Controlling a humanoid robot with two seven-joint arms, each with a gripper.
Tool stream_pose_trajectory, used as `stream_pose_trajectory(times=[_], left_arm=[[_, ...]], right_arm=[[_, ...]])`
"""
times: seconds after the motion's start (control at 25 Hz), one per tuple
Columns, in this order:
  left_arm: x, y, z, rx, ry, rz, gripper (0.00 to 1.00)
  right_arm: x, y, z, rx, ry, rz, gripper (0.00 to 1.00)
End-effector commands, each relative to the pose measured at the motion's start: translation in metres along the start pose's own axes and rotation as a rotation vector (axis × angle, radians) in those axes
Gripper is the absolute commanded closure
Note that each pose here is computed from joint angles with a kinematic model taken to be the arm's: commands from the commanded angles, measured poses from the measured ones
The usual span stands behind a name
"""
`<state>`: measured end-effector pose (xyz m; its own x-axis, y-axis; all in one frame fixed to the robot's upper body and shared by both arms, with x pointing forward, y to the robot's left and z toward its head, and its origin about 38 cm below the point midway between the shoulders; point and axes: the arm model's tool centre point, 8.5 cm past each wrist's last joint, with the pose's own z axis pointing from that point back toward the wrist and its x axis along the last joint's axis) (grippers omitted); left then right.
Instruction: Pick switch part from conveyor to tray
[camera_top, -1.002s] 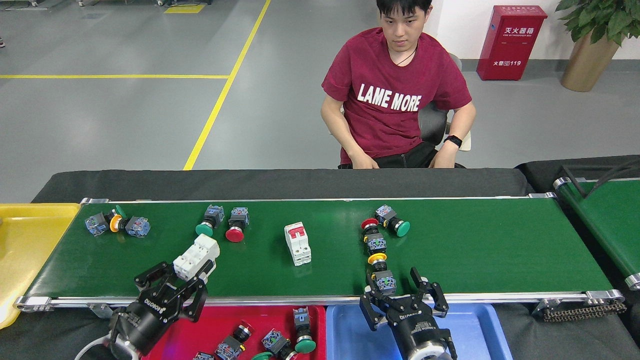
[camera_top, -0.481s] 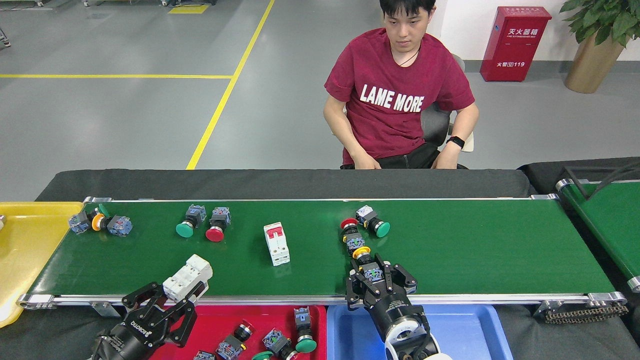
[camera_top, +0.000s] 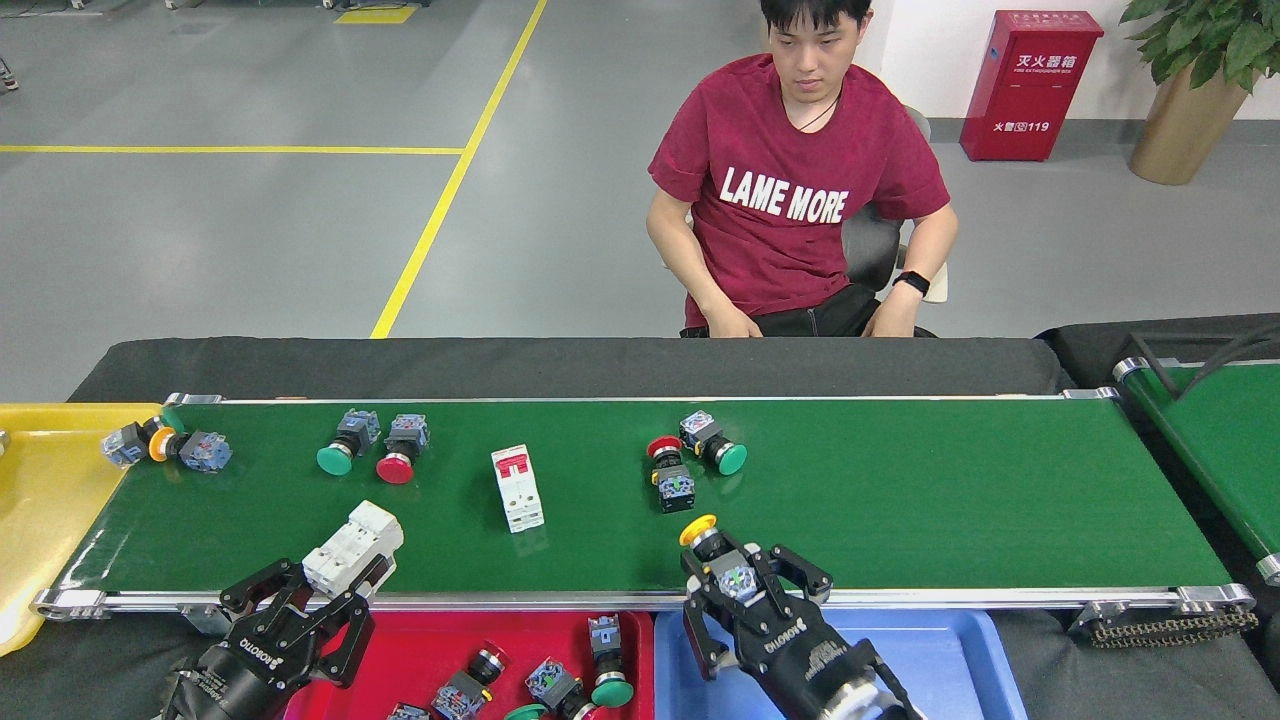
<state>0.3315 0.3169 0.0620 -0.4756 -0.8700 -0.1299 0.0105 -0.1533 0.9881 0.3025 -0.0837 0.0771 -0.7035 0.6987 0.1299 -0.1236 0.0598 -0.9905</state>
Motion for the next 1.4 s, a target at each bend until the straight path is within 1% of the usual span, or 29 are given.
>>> stream_pose_trajectory(times=[0.0, 0.04, 0.08, 0.12, 0.16, 0.32, 0.4, 0.44, 0.56, 0.64, 0.68, 0.8, 0.88, 0.92, 0.96, 1.0, 1.08, 1.12, 1.16, 1.24, 1.28, 1.36], left_arm=[[-0.004, 0.009, -0.002, 0.025, -0.002, -0.016, 0.97], [-0.003, 0.009, -0.002, 0.026, -0.002, -0.015, 0.97], [-0.003, 0.009, -0.002, 0.025, -0.004, -0.016, 0.97], [-0.003, 0.009, -0.002, 0.025, -0.004, -0.016, 0.97], [-0.003, 0.009, -0.002, 0.025, -0.006, -0.016, 0.97], [-0.002, 0.009, -0.002, 0.026, -0.006, -0.017, 0.97], [-0.001, 0.013, -0.002, 0.033, -0.009, -0.024, 0.97], [-0.001, 0.014, -0.002, 0.035, -0.008, -0.026, 0.97], [0.001, 0.015, -0.001, 0.037, -0.012, -0.032, 0.97], [0.016, 0.016, -0.001, 0.041, -0.047, -0.034, 0.96], [0.033, 0.016, -0.005, 0.044, -0.091, -0.029, 0.96], [0.100, 0.027, -0.026, 0.089, -0.252, -0.021, 0.96], [0.148, 0.025, -0.039, 0.061, -0.329, -0.014, 0.95], [0.166, 0.025, -0.045, 0.048, -0.349, -0.014, 0.95], [0.190, 0.027, -0.052, 0.038, -0.384, -0.016, 0.94], [0.209, 0.029, -0.058, 0.033, -0.410, -0.020, 0.93], [0.240, 0.033, -0.066, 0.025, -0.447, -0.018, 0.92], [0.248, 0.036, -0.069, 0.018, -0.453, -0.016, 0.90], [0.254, 0.036, -0.071, 0.004, -0.452, -0.011, 0.88], [0.263, 0.036, -0.074, -0.023, -0.448, -0.007, 0.70], [0.270, 0.037, -0.075, -0.026, -0.457, -0.005, 0.64], [0.280, 0.040, -0.077, -0.024, -0.446, -0.007, 0.18]], right_arm=[[0.019, -0.007, -0.006, -0.022, -0.088, -0.001, 0.58], [0.030, -0.005, -0.012, -0.014, -0.102, -0.019, 0.24], [0.042, -0.003, -0.020, 0.018, -0.117, -0.043, 0.01], [0.047, -0.002, -0.025, 0.040, -0.119, -0.056, 0.01], [0.048, -0.003, -0.026, 0.046, -0.125, -0.059, 0.01], [0.048, -0.005, -0.028, 0.046, -0.129, -0.057, 0.01], [0.046, -0.008, -0.028, 0.036, -0.123, -0.062, 0.01], [0.039, -0.009, -0.026, 0.030, -0.103, -0.066, 0.01], [-0.014, -0.021, -0.009, -0.014, 0.049, -0.077, 0.02], [-0.056, -0.032, 0.009, -0.057, 0.174, -0.077, 0.02], [-0.080, -0.039, 0.020, -0.081, 0.240, -0.078, 0.02], [-0.134, -0.046, 0.065, -0.111, 0.424, -0.076, 0.02], [-0.166, -0.048, 0.103, -0.118, 0.536, -0.051, 0.02], [-0.176, -0.049, 0.117, -0.120, 0.573, -0.039, 0.02], [-0.186, -0.047, 0.134, -0.124, 0.618, -0.028, 0.02], [-0.190, -0.043, 0.147, -0.122, 0.652, -0.027, 0.03], [-0.190, -0.029, 0.172, -0.105, 0.700, -0.027, 0.04], [-0.187, -0.023, 0.178, -0.102, 0.705, -0.025, 0.05], [-0.184, -0.019, 0.184, -0.112, 0.711, -0.020, 0.06], [-0.177, -0.011, 0.194, -0.134, 0.730, -0.006, 0.08], [-0.176, -0.008, 0.197, -0.131, 0.744, -0.005, 0.08], [-0.175, -0.002, 0.201, -0.109, 0.773, -0.001, 0.08]])
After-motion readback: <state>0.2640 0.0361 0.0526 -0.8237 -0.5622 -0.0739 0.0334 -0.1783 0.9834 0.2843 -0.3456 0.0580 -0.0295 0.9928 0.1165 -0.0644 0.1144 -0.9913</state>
